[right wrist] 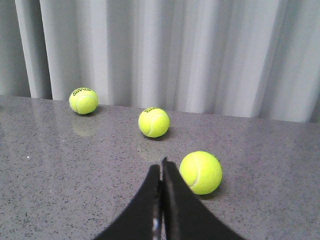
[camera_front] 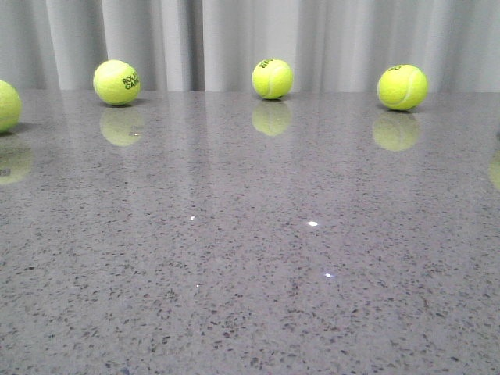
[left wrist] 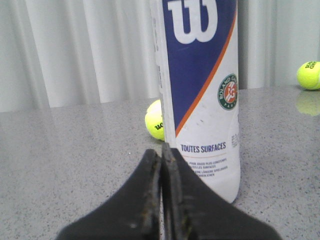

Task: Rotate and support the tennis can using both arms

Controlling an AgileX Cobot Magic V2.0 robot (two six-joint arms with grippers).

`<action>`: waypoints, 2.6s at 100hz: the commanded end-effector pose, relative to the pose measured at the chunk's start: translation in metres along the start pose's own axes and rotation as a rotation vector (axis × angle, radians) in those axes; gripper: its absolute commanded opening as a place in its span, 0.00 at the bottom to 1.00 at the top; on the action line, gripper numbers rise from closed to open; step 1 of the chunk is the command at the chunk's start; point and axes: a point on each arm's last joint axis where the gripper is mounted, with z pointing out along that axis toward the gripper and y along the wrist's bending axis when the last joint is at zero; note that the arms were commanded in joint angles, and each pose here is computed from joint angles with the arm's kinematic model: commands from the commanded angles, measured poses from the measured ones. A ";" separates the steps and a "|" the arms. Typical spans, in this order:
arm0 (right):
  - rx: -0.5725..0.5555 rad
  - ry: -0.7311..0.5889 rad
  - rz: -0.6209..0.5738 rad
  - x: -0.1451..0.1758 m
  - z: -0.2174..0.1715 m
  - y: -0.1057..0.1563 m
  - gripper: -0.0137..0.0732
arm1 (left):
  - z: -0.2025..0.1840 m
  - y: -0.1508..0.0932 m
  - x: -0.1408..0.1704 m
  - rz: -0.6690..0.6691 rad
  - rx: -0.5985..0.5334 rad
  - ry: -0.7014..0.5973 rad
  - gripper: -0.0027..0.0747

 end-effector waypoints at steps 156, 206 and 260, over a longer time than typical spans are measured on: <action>-0.003 -0.201 0.082 0.033 -0.011 0.000 0.08 | -0.002 -0.001 0.005 -0.007 -0.003 -0.083 0.01; -0.005 -0.238 0.102 0.091 -0.013 0.002 0.08 | -0.002 -0.001 0.005 -0.007 -0.003 -0.083 0.01; -0.005 -0.247 0.102 0.098 -0.012 0.002 0.08 | -0.002 -0.001 0.005 -0.007 -0.003 -0.083 0.01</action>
